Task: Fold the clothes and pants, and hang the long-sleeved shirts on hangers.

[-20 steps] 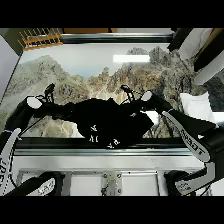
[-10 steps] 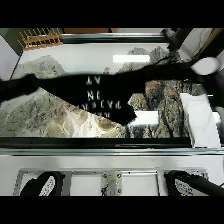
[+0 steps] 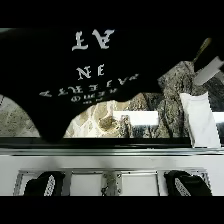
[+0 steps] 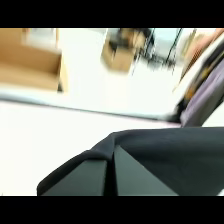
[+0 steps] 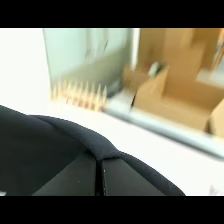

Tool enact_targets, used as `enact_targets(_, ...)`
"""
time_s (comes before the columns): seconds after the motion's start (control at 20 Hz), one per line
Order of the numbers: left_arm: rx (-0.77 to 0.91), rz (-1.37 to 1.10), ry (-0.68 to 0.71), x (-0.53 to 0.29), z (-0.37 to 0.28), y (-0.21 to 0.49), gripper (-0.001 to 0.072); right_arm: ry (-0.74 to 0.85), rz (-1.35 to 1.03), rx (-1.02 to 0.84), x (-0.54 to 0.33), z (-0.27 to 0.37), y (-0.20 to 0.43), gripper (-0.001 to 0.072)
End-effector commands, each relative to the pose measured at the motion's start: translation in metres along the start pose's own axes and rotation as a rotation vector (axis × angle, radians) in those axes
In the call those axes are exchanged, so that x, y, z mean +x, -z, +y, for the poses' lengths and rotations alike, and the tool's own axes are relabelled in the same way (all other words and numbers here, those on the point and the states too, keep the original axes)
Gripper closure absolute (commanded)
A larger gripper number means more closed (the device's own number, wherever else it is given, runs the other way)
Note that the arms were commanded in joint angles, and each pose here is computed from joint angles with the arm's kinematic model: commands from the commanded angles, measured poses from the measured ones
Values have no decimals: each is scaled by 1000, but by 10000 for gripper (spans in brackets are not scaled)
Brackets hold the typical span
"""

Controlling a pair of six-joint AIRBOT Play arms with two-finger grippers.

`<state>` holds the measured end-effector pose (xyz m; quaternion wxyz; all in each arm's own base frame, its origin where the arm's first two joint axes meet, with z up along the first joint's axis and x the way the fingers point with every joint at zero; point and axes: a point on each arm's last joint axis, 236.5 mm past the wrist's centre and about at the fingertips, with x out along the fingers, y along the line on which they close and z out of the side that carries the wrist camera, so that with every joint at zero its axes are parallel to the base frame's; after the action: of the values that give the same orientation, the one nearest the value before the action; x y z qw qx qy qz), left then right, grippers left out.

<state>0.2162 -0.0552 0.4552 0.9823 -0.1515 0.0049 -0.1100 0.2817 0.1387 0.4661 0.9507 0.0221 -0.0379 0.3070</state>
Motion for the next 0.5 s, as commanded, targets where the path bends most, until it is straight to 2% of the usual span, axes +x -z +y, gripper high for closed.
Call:
enact_targets(0.0, 21, -112, 28, -29, -23, -31, 700, 26, -115, -4, -29, 13, -35, 700)
enact_targets(0.2, -32, 84, -8, 18, 8, 8, 701, 76, 2, 127, -7, -14, 0, 700)
enact_targets(0.45, -261, 456, -88, 132, 99, 140, 700, 143, 377, 334, 72, -85, 137, 700)
